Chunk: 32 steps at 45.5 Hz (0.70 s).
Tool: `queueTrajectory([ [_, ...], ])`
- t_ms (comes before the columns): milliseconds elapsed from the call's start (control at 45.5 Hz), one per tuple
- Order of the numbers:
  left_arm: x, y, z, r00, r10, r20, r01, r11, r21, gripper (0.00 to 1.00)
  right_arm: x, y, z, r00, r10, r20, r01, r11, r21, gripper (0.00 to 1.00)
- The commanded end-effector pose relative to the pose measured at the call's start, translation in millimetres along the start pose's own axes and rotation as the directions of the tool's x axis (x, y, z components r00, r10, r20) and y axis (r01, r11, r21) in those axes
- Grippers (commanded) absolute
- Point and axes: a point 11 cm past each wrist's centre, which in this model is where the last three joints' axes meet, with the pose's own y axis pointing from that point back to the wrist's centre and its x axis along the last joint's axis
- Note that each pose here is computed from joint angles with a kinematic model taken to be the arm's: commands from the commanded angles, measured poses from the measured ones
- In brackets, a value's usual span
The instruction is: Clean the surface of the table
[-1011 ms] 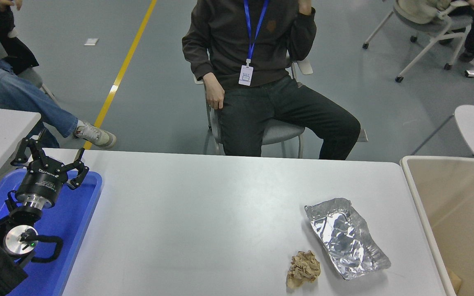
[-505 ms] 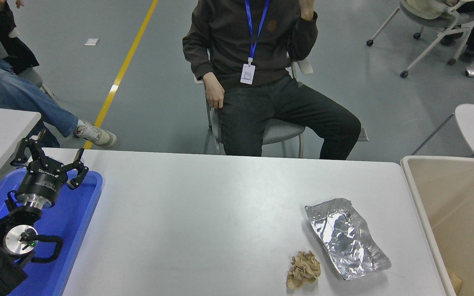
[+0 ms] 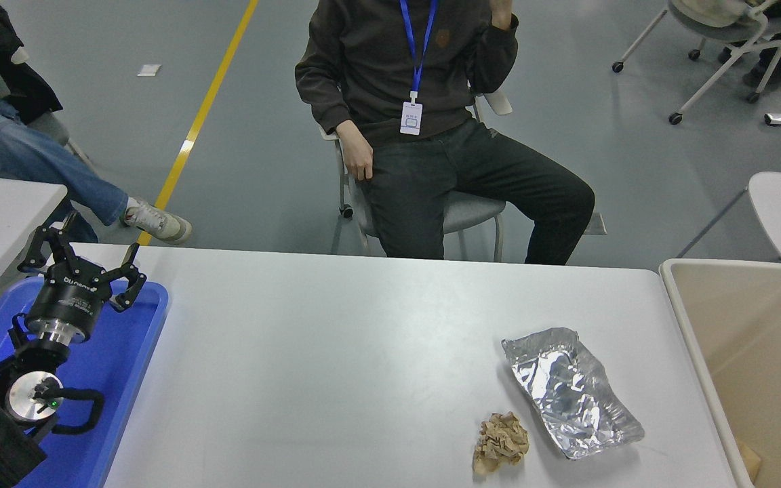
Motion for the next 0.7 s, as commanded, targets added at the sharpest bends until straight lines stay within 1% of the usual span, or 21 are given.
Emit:
queueTrajectory([
  [0,0,0,0,1.000,0.000,0.000,0.000,1.000,0.000,1.00,1,34,63,0.997,0.026,0.072,-0.022,0.998,-0.060,0.99],
  [154,0,0,0,1.000,-0.001,-0.001,0.001,1.000,0.000,1.00,-5,60,107,0.995,0.031,0.100,-0.019,0.992,-0.122,0.99],
  [374,0,0,0,1.000,-0.001,-0.001,0.001,1.000,0.000,1.00,-7,92,151,0.992,0.048,0.119,-0.022,0.978,-0.209,0.99],
  [527,0,0,0,1.000,0.000,0.000,0.000,1.000,0.000,1.00,1,108,168,0.992,0.064,0.109,-0.035,0.969,-0.246,0.99],
  [681,0,0,0,1.000,0.000,0.000,0.000,1.000,0.000,1.00,3,116,174,0.993,0.067,0.101,-0.039,0.966,-0.257,0.99],
])
